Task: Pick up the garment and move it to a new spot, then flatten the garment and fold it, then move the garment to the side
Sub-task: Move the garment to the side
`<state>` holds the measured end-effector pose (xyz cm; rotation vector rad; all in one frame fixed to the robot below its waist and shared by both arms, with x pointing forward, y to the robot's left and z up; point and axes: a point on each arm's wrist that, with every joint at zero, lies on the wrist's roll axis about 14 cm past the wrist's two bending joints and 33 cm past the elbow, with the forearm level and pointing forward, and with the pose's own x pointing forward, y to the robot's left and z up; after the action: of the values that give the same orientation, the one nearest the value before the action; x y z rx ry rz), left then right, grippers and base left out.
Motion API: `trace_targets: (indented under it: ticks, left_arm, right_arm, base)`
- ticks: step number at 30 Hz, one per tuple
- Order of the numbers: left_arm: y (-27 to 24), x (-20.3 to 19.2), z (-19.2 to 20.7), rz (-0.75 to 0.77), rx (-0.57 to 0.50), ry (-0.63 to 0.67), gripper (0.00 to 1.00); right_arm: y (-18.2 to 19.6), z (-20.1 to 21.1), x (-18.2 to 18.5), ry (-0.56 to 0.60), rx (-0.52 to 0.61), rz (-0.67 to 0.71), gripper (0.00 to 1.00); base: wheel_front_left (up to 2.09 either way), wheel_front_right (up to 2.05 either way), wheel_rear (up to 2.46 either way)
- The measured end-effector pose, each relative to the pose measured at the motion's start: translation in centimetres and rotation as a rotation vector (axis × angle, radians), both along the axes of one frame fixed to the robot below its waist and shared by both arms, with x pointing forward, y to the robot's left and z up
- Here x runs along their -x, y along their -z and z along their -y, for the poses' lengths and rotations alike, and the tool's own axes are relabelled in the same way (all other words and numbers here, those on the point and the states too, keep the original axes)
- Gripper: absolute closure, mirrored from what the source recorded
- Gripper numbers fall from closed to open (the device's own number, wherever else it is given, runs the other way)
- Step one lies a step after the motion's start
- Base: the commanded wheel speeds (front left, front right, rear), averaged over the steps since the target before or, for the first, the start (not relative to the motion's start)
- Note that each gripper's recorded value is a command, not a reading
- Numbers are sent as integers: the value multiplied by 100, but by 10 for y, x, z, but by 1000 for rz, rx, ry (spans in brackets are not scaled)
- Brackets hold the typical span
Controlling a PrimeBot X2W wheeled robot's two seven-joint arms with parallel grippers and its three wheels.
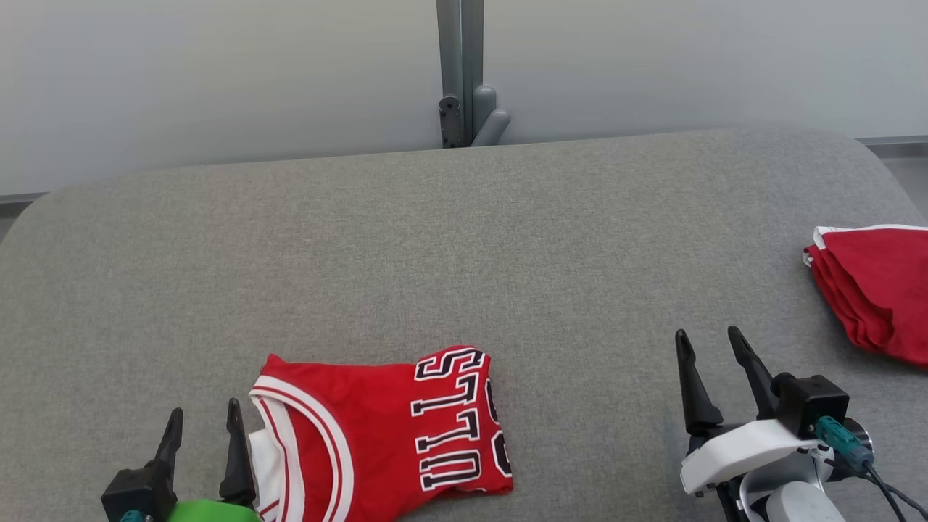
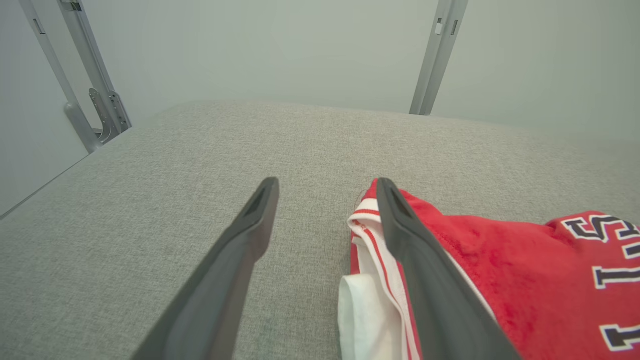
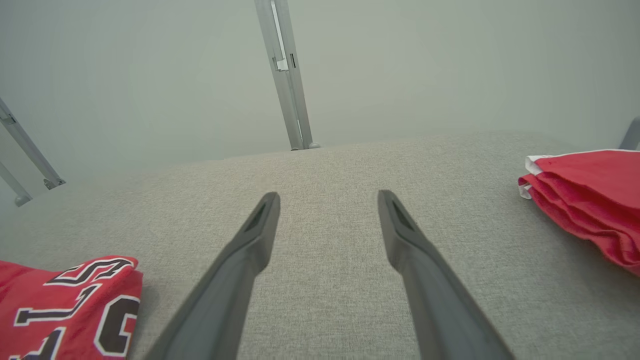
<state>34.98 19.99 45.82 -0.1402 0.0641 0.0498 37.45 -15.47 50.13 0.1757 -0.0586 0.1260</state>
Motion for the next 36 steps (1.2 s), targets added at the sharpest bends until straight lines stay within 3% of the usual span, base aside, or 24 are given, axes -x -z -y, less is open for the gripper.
trace_targets:
  ticks: [7, 17, 22, 26, 27, 28, 36]
  left_arm:
    - [4, 3, 3, -13, 12, 7, 0]
    - [14, 18, -2, -43, 38, -21, 0]
    - [19, 32, -19, -62, 36, -81, 0]
    - [22, 41, -29, -78, 35, -117, 0]
    - [23, 42, -31, -81, 34, -126, 0]
    - [24, 43, -33, -86, 33, -132, 0]
    - [28, 33, -22, -98, 37, -91, 0]
  right_arm:
    - [11, -25, -1, -76, 11, -32, 0]
    - [50, -149, 3, -459, 1, -176, 0]
    - [95, -178, 13, -580, 72, -339, 0]
    - [109, -196, 13, -637, 71, -404, 0]
    - [110, -200, 13, -649, 65, -412, 38]
    - [110, -203, 11, -654, 58, -414, 98]
    - [110, -178, -13, -550, 34, -398, 100]
  base:
    - [0, 0, 0]
    - [0, 0, 0]
    - [0, 0, 0]
    - [0, 0, 0]
    - [0, 0, 0]
    - [0, 0, 0]
    - [0, 0, 0]
